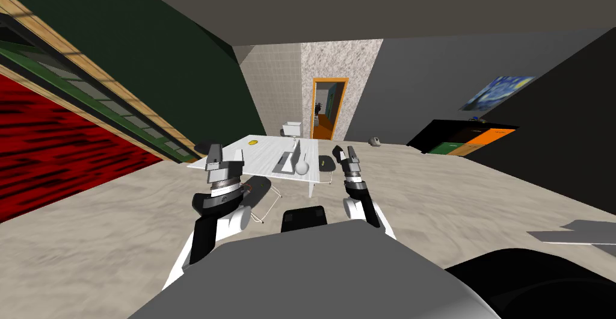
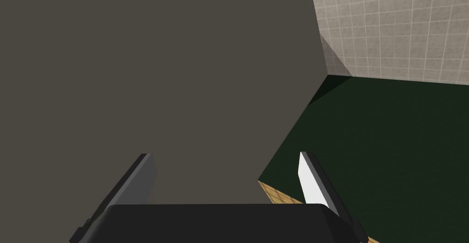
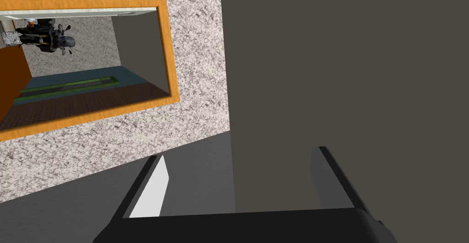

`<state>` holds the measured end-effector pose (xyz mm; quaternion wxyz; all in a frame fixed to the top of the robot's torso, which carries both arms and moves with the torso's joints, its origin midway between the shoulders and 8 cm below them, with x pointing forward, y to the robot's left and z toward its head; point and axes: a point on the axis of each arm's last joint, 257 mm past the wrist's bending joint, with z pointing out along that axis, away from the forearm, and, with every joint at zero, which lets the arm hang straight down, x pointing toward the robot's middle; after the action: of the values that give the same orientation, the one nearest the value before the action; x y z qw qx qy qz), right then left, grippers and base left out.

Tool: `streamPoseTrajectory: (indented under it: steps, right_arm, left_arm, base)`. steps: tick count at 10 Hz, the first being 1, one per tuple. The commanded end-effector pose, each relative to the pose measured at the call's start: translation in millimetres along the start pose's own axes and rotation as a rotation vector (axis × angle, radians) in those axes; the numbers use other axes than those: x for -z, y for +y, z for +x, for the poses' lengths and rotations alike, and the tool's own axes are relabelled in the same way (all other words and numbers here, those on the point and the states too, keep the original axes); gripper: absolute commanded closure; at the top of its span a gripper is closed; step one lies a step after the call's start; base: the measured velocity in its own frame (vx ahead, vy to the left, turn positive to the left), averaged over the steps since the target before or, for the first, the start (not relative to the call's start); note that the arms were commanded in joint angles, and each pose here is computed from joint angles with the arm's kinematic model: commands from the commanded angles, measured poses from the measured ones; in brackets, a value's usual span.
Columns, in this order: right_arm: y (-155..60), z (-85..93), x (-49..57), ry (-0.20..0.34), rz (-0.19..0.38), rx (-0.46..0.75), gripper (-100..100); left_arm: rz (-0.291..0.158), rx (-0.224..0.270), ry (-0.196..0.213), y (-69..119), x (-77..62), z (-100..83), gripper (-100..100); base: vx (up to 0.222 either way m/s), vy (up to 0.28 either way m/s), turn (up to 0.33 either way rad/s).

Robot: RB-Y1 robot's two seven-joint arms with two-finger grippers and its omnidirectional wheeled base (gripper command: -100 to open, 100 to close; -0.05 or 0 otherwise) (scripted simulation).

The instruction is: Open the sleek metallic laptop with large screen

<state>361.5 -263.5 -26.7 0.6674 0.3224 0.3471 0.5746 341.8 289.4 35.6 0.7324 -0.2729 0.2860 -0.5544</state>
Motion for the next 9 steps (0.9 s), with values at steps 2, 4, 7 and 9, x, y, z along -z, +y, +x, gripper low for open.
streamPoseTrajectory:
  steps: [2,4,7,9]
  right_arm:
    - [0.0,0.0,0.0,0.0,0.0,0.0,0]
    - [0.1,0.0,0.0,0.0,0.0,0.0,0]
    - [0.2,0.0,0.0,0.0,0.0,0.0,0]
    - [0.2,0.0,0.0,0.0,0.0,0.0,0]
  left_arm:
    - [0.0,0.0,0.0,0.0,0.0,0.0,0]
    - [0.0,0.0,0.0,-0.1,0.0,0.0,0]
    - [0.0,0.0,0.0,-0.1,0.0,0.0,0]
    - [0.0,0.0,0.0,-0.2,-0.1,0.0,0]
  base:
    - [0.0,0.0,0.0]
    - [0.0,0.0,0.0]
    - [0.0,0.0,0.0]
    - [0.0,0.0,0.0]
